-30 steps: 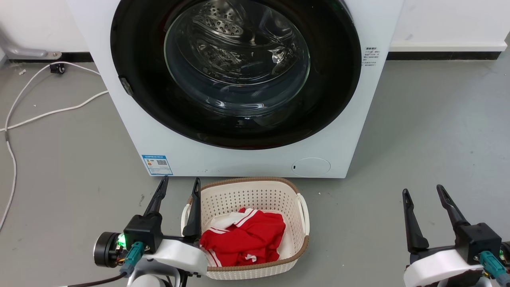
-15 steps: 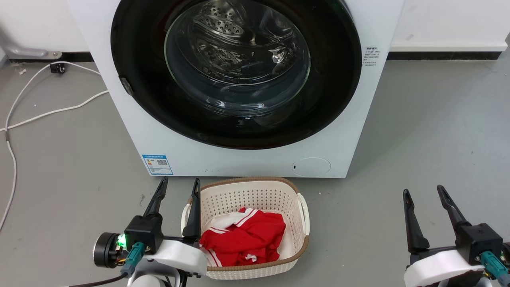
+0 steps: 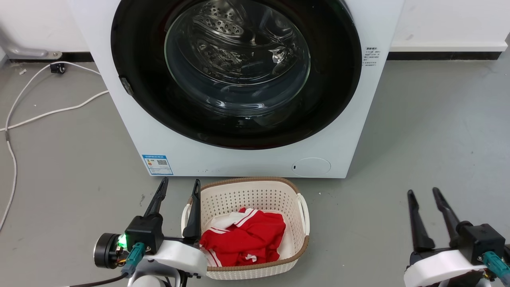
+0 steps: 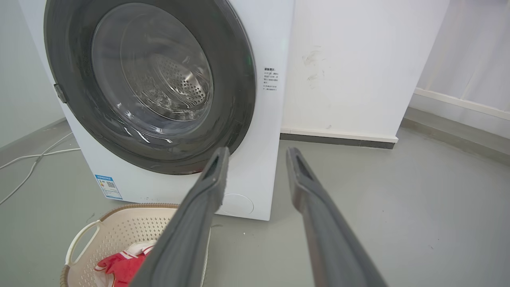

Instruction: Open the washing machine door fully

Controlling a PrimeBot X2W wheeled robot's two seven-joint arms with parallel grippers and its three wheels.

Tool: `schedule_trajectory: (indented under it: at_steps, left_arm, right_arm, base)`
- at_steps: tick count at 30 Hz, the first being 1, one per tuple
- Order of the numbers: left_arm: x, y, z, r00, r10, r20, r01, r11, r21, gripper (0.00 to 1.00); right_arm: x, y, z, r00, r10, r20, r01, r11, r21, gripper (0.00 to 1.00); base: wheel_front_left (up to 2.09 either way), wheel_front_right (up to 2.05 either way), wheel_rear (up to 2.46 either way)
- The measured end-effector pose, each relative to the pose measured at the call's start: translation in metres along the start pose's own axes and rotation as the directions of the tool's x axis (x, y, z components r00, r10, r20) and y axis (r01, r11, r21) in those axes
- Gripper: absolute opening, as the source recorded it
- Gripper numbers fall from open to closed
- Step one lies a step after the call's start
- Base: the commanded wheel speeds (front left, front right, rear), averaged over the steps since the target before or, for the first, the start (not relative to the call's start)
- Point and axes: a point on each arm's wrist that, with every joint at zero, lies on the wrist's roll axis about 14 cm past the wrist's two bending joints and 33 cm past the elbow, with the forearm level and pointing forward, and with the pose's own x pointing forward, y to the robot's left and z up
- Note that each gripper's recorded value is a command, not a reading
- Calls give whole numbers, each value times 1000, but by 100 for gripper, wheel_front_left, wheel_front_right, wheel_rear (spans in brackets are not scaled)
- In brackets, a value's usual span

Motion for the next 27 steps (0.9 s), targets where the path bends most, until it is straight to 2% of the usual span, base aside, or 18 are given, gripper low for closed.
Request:
schedule_trajectory:
  at_steps: [4,8,11,13,15,18,21,23,26,27]
  left_arm:
    - [0,0,0,1000,0,0,0,1000,0,100]
    - [0,0,1,1000,0,2,0,1000,0,100]
    - [0,0,1,1000,0,3,0,1000,0,100]
    - [0,0,1,1000,0,3,0,1000,0,100]
    - [0,0,1,1000,0,4,0,1000,-1,100]
    - [0,0,1,1000,1,4,-1,1000,-1,100]
    - [0,0,1,1000,2,3,-2,1000,-3,100]
    - [0,1,1,1000,3,2,-3,1000,-7,100]
    - [1,1,-1,1000,4,-1,-4,1000,-8,100]
    - [1,1,-1,1000,3,-2,-3,1000,-9,100]
  right_arm:
    - [-1,-1,-2,1000,-6,-6,6,1000,27,0]
    - [-2,-5,-3,1000,-26,0,26,992,122,0]
    - [-3,-7,-6,999,-52,9,48,965,257,0]
    - [-4,-10,-8,997,-82,12,71,913,403,0]
    - [-4,-11,-11,995,-101,13,82,870,486,0]
    - [-4,-11,-14,991,-133,9,98,770,631,0]
    - [-3,-13,-19,985,-173,-7,114,617,778,0]
    - [-2,-16,-22,978,-209,-29,127,475,871,0]
    - [-2,-23,-30,962,-262,-71,141,257,956,0]
    - [-1,-26,-30,958,-277,-80,138,197,971,0]
  base:
    - [0,0,0]
    - [0,0,0]
    - [0,0,0]
    - [0,0,0]
    - [0,0,0]
    - [0,0,0]
    - [0,0,0]
    - [0,0,0]
    - [0,0,0]
    - [0,0,0]
